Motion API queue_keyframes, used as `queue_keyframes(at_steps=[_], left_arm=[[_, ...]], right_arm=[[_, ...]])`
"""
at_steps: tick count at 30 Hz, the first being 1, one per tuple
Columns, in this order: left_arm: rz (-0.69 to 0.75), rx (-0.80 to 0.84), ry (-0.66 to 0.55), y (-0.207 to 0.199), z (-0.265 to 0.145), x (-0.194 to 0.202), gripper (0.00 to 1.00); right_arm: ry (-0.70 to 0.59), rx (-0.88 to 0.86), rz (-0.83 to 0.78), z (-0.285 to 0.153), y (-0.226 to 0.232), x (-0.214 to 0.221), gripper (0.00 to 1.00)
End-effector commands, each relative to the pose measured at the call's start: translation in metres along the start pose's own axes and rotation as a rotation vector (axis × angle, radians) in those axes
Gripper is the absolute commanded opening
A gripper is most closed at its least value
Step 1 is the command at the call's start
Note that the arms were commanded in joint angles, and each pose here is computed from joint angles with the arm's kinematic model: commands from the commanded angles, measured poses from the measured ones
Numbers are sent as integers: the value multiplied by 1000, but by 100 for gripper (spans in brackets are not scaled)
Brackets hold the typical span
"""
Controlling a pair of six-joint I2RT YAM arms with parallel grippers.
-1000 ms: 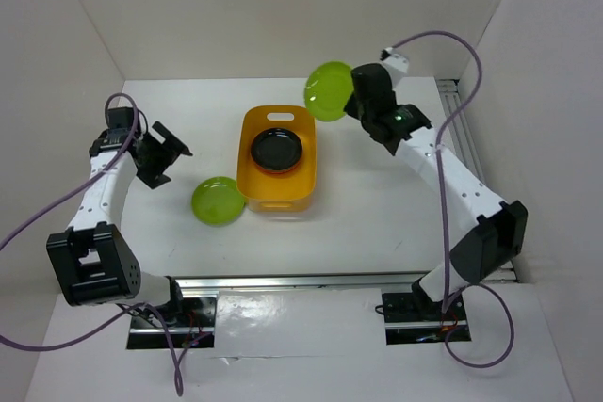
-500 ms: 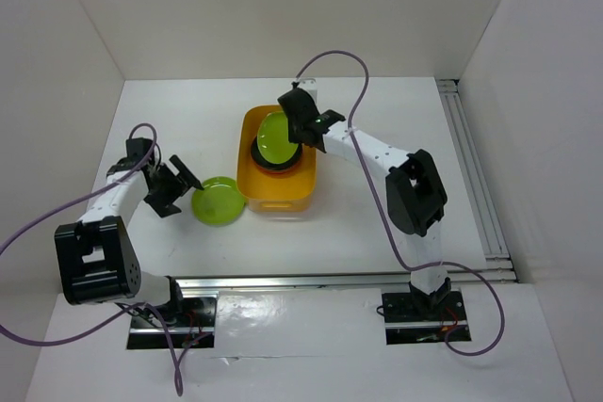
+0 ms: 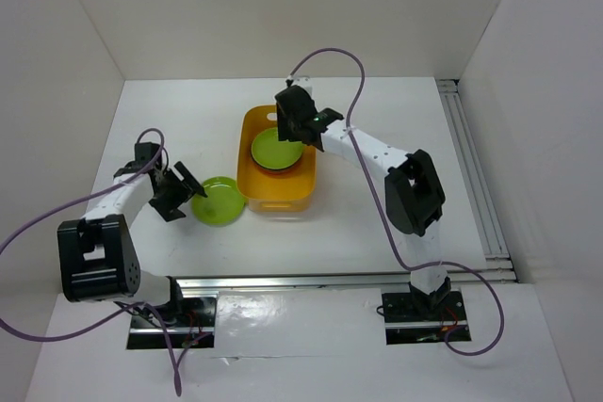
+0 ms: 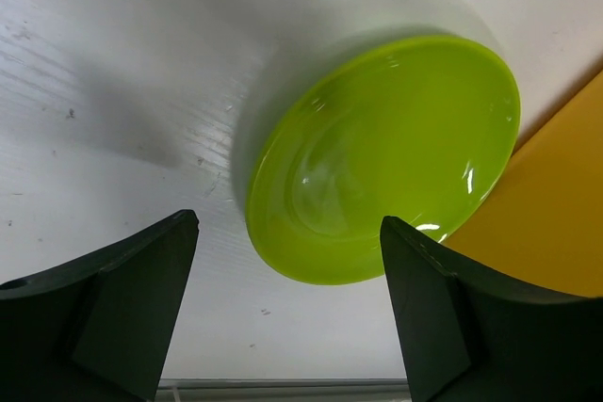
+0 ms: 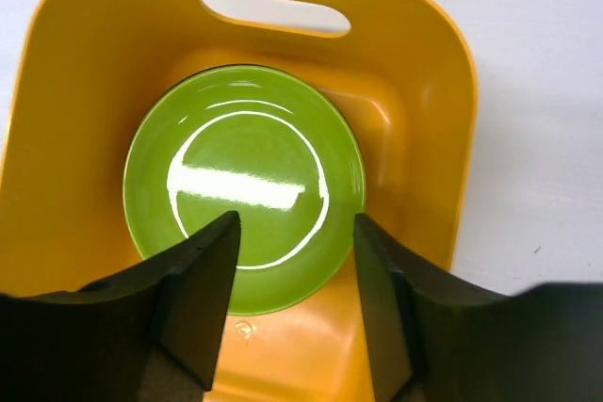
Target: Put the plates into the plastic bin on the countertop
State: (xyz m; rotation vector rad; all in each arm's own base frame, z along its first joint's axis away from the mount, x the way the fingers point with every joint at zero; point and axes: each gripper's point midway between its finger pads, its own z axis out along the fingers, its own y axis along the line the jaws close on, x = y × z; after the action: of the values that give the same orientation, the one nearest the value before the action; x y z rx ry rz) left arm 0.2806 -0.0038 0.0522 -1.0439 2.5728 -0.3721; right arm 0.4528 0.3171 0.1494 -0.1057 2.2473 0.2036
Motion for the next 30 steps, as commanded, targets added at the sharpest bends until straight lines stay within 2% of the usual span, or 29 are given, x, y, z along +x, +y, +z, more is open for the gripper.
queue_keyframes(at_steps=[1,6,12,18,19,21,23,24,26,28,30], left_arm=[[-13,-19,12,2,10,7,91],[-7,-37,19,1,15,17,91],[-24,-116,9,12,24,24,84],[-73,-224,10,32,34,30,53],[-73,-245,15,37,35,31,46],[-91,-301,16,43,37,29,26],[-101,-355,15,51,36,28,22],[-101,-354,14,49,37,25,11],[-114,-386,2,52,34,23,0],[-123,-399,-6,53,29,17,0],[-129,-392,-76,44,12,-5,0]], right_arm=[[-89,-85,12,-16,30,-32,60],[-159,-148,19,-44,50,-61,80],[-229,-207,58,-85,52,-93,86],[-305,-243,88,-127,46,-119,86],[-298,-230,90,-127,39,-119,86],[-326,-199,106,-138,26,-127,86],[-351,-188,137,-148,11,-138,86],[-346,-195,135,-150,11,-135,86],[-373,-199,148,-159,6,-144,86],[-384,-194,157,-162,0,-149,86],[-375,-179,157,-164,-7,-148,86]])
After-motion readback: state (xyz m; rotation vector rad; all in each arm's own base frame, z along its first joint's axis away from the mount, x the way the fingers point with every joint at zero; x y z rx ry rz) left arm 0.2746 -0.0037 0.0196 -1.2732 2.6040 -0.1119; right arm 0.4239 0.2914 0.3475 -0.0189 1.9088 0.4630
